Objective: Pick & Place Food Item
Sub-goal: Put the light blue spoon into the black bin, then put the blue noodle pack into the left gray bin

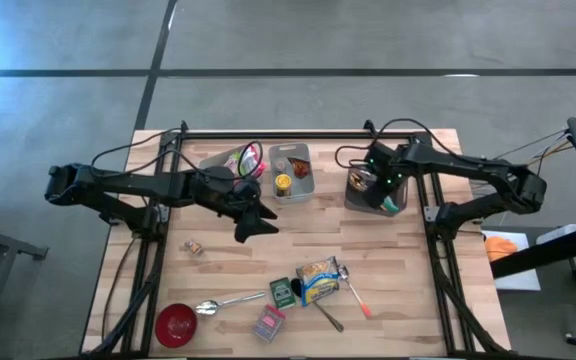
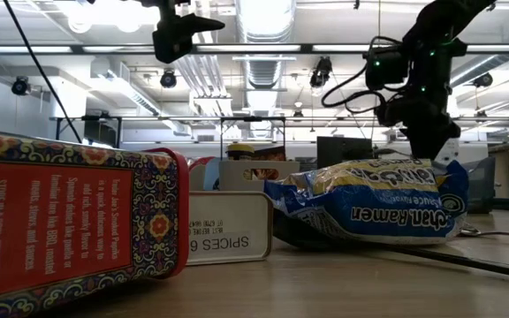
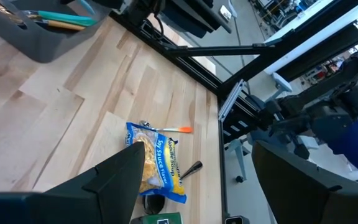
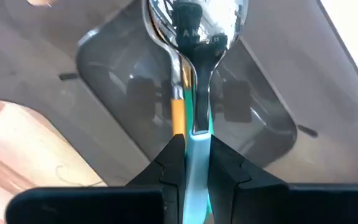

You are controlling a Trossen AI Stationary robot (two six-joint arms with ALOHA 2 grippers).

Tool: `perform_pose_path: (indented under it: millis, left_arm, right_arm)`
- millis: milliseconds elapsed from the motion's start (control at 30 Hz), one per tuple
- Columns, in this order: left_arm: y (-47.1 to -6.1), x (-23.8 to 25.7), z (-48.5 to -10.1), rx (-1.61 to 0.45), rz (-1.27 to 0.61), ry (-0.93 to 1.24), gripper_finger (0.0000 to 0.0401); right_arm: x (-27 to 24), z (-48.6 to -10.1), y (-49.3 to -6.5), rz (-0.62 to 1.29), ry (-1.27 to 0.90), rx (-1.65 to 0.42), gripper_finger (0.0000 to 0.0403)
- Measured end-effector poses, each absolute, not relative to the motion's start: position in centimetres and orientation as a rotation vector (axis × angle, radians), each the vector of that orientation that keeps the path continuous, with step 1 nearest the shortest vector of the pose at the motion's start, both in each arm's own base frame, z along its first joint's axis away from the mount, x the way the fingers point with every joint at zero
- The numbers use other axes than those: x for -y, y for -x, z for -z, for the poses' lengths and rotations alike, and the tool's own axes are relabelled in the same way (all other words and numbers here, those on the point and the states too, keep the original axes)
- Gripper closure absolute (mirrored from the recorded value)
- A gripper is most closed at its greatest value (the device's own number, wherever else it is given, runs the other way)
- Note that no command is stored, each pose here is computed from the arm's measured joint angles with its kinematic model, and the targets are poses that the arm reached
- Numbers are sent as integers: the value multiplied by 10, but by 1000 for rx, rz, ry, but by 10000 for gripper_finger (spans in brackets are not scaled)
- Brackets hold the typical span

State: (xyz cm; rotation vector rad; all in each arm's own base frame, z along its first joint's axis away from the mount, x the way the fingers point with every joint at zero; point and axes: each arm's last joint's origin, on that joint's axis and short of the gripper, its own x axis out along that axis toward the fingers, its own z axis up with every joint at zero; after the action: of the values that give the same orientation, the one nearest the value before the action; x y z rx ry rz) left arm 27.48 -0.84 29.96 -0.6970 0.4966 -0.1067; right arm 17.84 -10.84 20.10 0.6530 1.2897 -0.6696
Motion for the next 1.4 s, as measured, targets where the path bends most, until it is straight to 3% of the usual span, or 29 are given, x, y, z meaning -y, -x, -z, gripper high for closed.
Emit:
perform_pose_path:
  millis: [900,1400]
  left_arm:
    - [-275,8,-299,-497,97,696,99]
    - [-275,8,-299,-495,98,691,99]
  right_arm:
    - [134,-156,-217,533,-663,-1587,371]
    - [138,-172,-224,544,-692,-1560,208]
